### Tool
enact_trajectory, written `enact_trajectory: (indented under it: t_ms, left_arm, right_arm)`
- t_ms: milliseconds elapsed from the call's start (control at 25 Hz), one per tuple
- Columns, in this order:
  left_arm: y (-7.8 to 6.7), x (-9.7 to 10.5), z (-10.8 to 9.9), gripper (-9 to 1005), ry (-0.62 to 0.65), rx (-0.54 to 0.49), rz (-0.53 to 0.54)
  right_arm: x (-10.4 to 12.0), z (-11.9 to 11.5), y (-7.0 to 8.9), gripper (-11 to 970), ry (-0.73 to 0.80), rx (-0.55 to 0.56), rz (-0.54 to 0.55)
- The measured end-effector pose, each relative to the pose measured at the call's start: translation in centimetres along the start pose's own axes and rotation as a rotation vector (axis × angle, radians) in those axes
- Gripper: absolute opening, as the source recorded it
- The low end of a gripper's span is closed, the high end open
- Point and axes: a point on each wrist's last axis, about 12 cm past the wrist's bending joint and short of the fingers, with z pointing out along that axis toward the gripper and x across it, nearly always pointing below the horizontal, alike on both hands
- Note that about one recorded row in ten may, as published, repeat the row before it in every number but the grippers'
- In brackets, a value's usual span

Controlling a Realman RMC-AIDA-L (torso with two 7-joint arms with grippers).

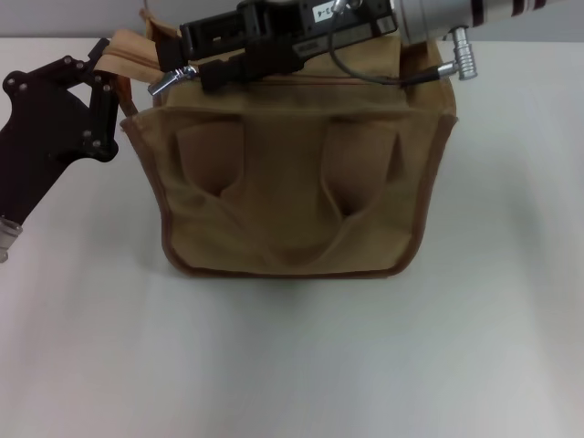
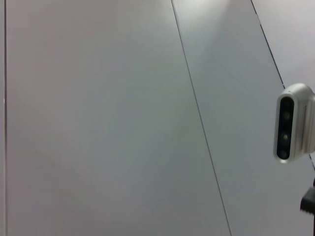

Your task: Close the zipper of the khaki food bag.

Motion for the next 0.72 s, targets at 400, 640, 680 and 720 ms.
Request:
enact_trajectory:
  t_ms: [400,640,680,720]
  left_arm:
    - [-0.2,-0.5,0.2,19,-0.044,0.019,0.0]
    - [-0.3,-0.7,0.5,19,-0.063,0.031,0.002]
    - [-0.3,-0.7,0.5,20,-0.065,0.034,0.002]
    - [-0.3,-0.7,0.6,20,-0.066,0.035,0.002]
  right_arm:
    - [0.8,1.1,-0.7,805,-0.002,0.013,0.053]
    - [0.8,1.4,-0.9,800,-0.012,0.026,0.073]
    - [0.8,1.5,-1.0,799,-0.012,0.03,0.075]
    - [0.8,1.5,-1.0,797,-0.014,0.032,0.078]
